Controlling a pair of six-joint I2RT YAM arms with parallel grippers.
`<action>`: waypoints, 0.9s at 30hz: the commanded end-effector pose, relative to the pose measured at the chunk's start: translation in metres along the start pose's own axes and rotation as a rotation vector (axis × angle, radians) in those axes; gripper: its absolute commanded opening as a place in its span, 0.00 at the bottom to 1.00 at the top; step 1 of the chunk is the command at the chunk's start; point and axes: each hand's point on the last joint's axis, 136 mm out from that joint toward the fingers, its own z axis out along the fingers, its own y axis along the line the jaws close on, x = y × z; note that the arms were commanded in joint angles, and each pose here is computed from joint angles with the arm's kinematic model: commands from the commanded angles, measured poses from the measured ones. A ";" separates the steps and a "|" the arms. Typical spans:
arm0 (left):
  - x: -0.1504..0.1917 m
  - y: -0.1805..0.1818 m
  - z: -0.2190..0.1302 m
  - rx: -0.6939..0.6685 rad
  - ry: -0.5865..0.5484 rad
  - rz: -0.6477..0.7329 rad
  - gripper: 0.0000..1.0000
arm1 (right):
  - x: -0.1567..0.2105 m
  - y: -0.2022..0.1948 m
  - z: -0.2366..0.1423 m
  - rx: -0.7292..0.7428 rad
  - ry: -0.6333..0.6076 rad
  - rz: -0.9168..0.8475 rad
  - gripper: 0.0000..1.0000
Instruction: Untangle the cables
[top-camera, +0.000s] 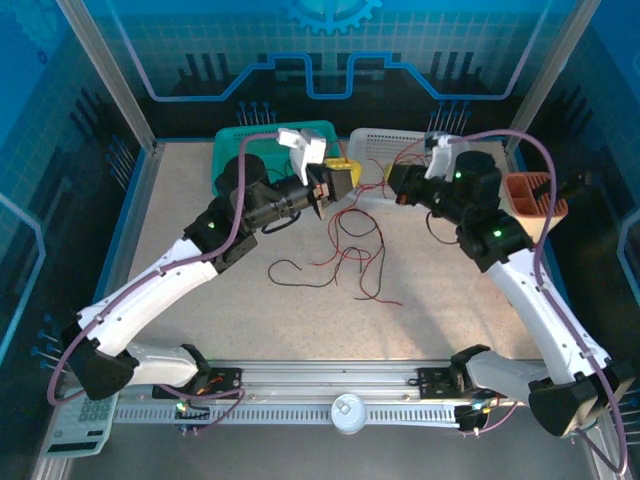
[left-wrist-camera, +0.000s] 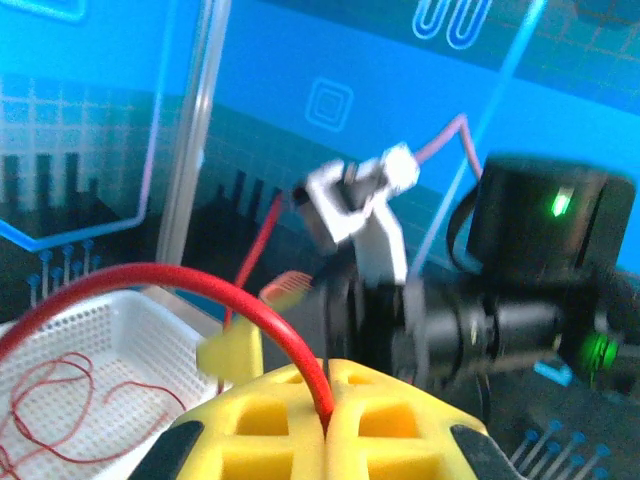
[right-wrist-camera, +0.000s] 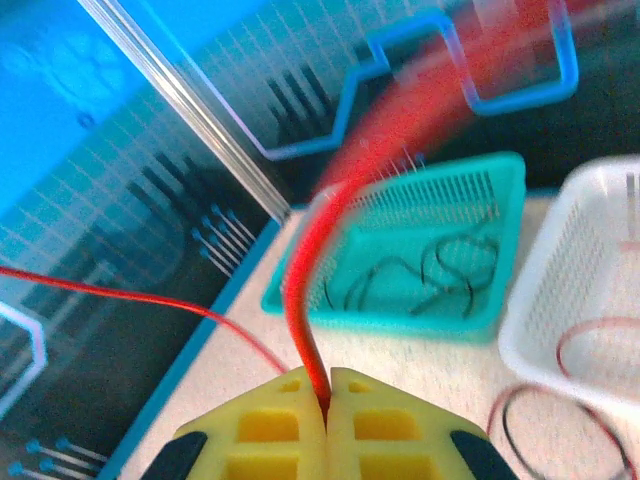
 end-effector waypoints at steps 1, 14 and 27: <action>-0.018 0.028 -0.004 -0.124 -0.031 0.056 0.00 | 0.013 0.009 -0.001 -0.024 -0.003 -0.004 0.00; -0.112 0.029 -0.016 -0.063 -0.227 -0.031 0.00 | 0.069 -0.009 0.016 0.007 0.120 0.029 0.12; -0.168 -0.005 -0.014 0.039 -0.277 0.007 0.00 | 0.080 -0.013 0.017 -0.007 0.115 -0.062 0.73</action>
